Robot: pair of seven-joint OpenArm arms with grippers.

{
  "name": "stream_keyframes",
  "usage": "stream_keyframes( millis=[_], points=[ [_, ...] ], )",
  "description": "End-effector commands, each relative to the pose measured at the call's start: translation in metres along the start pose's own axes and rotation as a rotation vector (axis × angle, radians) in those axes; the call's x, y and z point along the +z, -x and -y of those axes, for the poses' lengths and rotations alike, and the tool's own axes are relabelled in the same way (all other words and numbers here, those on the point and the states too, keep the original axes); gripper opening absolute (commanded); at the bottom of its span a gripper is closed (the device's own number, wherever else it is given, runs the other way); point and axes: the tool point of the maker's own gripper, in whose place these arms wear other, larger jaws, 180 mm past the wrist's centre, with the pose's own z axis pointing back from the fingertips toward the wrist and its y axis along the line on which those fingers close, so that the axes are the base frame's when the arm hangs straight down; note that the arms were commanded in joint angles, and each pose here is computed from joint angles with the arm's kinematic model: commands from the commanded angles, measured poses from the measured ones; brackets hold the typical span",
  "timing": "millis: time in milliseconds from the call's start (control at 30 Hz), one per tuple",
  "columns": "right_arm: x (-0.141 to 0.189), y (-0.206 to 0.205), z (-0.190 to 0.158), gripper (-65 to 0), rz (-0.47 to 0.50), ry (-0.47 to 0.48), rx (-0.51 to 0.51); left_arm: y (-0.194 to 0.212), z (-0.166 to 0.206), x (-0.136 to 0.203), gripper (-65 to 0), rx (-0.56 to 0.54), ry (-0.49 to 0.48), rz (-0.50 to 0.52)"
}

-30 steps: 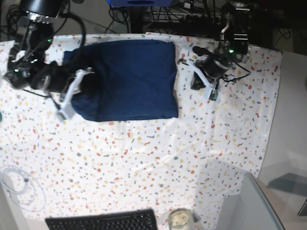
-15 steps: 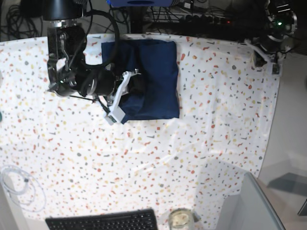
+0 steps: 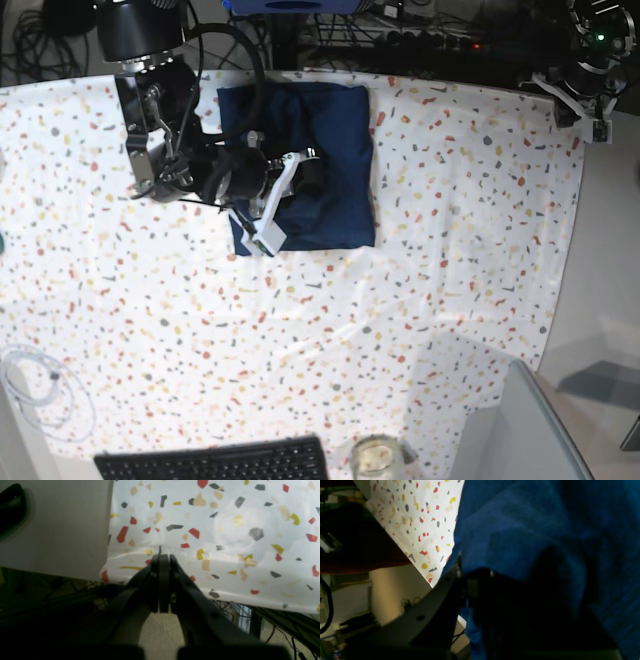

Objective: Layout the t-shirt on the table in an organized manner, then fold the t-shirt properly
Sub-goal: 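Lift the shirt's side with the right gripper and fold it over toward the left gripper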

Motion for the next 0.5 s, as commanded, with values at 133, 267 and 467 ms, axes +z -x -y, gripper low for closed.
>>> stream_keyframes(
  millis=[133, 267, 467],
  points=[
    [0.003, -0.016, -0.004, -42.2, 0.052, -0.012, 0.016, -0.009, -0.006, 0.002, -65.0, -0.010, -0.014, 0.031],
    [0.003, -0.015, -0.003, -21.3, 0.048, -0.009, 0.022, -0.009, -0.009, 0.003, -65.0, -0.007, -0.021, 0.032],
    [-0.007, -0.013, -0.024, -20.0, -0.017, -0.014, 0.195, -0.010, -0.010, 0.005, -65.0, -0.018, -0.025, 0.033]
  ],
)
